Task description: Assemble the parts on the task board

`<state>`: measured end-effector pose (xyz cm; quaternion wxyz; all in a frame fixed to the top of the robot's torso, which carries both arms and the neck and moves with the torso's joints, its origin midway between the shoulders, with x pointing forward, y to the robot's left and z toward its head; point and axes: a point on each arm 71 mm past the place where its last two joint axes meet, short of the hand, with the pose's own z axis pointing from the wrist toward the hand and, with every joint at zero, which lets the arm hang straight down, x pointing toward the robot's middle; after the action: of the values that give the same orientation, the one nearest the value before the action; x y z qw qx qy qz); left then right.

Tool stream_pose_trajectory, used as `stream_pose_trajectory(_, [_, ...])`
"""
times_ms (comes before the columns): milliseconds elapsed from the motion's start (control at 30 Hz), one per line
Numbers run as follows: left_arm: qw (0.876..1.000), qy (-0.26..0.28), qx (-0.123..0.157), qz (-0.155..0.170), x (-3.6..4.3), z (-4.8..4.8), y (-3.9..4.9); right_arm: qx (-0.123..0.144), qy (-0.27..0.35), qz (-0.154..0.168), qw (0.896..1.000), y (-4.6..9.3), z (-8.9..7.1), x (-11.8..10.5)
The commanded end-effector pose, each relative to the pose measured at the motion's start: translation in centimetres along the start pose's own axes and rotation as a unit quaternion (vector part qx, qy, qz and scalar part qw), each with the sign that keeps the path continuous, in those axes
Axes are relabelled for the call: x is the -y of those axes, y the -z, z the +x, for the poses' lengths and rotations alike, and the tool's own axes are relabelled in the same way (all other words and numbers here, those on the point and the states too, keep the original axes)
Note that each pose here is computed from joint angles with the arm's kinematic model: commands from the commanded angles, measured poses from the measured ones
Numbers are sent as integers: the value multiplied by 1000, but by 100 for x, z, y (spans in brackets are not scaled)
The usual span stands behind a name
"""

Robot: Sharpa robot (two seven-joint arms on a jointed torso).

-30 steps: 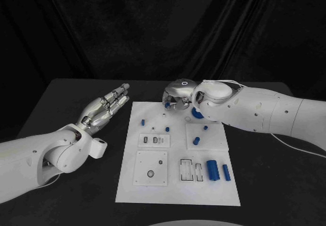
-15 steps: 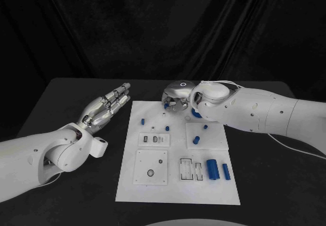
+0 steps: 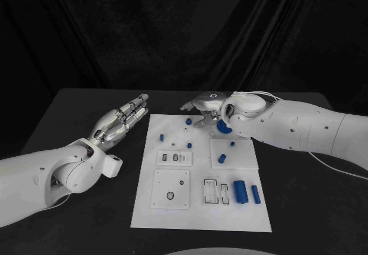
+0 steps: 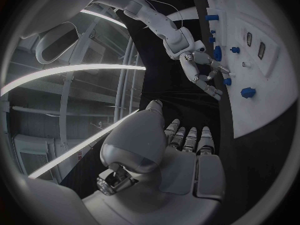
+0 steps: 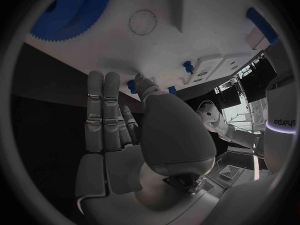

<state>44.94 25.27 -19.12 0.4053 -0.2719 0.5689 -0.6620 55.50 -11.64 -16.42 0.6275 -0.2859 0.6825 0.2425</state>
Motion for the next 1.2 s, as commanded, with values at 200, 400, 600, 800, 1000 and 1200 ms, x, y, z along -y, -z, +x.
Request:
stream_pose_trajectory(200, [994, 4, -5, 107, 164, -13, 24, 49, 4, -2, 999, 254, -161, 98])
stream_pose_trajectory(400, [994, 2, -2, 107, 164, -36, 38, 52, 0, 4, 999, 490, -200, 183])
stream_pose_trajectory(600, [994, 2, -3, 105, 155, -48, 33, 33, -3, 29, 999, 679, -168, 328])
stream_pose_trajectory(800, [994, 3, -4, 105, 151, -49, 29, -5, -8, 69, 998, 803, -89, 467])
stream_pose_trajectory(1000, [995, 3, -4, 104, 146, -58, 27, -28, -12, 101, 994, 895, -1, 556])
stream_pose_trajectory(1200, [995, 5, -7, 103, 142, -52, 20, -43, -14, 120, 992, 947, 70, 612])
